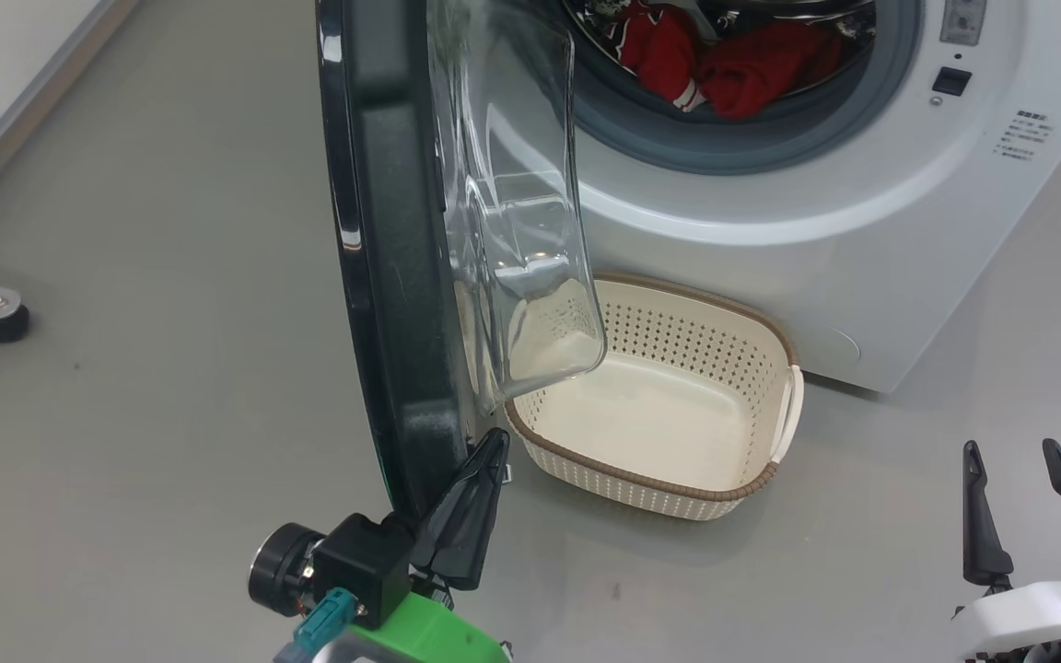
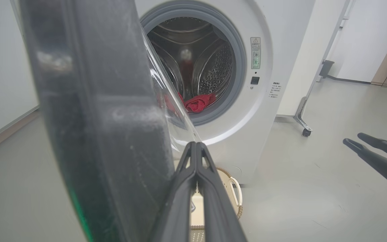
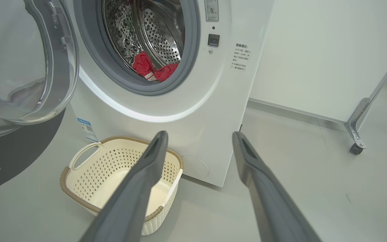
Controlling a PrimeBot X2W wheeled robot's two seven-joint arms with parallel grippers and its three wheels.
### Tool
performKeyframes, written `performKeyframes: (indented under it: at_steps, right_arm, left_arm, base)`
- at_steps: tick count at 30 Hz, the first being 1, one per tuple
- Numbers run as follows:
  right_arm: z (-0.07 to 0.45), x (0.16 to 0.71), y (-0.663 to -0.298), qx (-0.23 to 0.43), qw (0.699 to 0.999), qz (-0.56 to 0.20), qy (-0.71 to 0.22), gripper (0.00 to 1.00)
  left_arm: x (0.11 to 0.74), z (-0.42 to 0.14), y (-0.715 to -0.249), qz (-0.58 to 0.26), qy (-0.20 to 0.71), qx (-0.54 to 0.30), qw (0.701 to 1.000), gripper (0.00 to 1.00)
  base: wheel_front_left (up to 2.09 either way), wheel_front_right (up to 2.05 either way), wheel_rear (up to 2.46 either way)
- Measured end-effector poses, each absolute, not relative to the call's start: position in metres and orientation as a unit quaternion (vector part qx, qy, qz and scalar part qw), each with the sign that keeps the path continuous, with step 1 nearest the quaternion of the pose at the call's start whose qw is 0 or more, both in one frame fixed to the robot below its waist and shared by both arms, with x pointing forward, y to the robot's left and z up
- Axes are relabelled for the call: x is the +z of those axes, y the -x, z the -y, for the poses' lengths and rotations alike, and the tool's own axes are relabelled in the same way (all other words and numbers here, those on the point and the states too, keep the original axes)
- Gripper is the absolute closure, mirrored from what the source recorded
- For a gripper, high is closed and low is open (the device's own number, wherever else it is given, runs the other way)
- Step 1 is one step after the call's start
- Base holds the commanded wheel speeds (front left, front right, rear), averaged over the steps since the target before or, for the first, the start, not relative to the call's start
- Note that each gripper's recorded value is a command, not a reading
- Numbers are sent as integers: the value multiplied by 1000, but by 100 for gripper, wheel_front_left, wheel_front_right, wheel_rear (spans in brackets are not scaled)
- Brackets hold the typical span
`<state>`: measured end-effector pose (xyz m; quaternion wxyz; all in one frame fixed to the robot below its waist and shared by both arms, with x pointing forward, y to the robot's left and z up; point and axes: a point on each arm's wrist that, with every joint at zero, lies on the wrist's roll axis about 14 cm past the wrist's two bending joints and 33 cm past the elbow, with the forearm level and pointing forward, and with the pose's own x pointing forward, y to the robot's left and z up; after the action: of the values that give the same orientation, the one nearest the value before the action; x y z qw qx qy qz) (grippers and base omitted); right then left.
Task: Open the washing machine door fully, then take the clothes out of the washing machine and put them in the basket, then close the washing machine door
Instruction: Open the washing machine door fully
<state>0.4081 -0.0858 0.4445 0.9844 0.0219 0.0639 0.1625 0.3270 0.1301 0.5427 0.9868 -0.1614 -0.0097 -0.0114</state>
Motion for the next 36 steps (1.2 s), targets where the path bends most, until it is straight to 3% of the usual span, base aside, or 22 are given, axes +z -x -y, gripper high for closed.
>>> performKeyframes:
  at_steps: [16, 36]
  right_arm:
    - [43, 451, -405, 225, 972, -61, -14, 0]
    - [59, 450, -410, 205, 976, -68, -16, 0]
  left_arm:
    - [537, -214, -290, 28, 134, 133, 982, 100]
    - [516, -300, -286, 9, 95, 248, 964, 100]
  base:
    - [0, 0, 0]
    - [0, 0, 0]
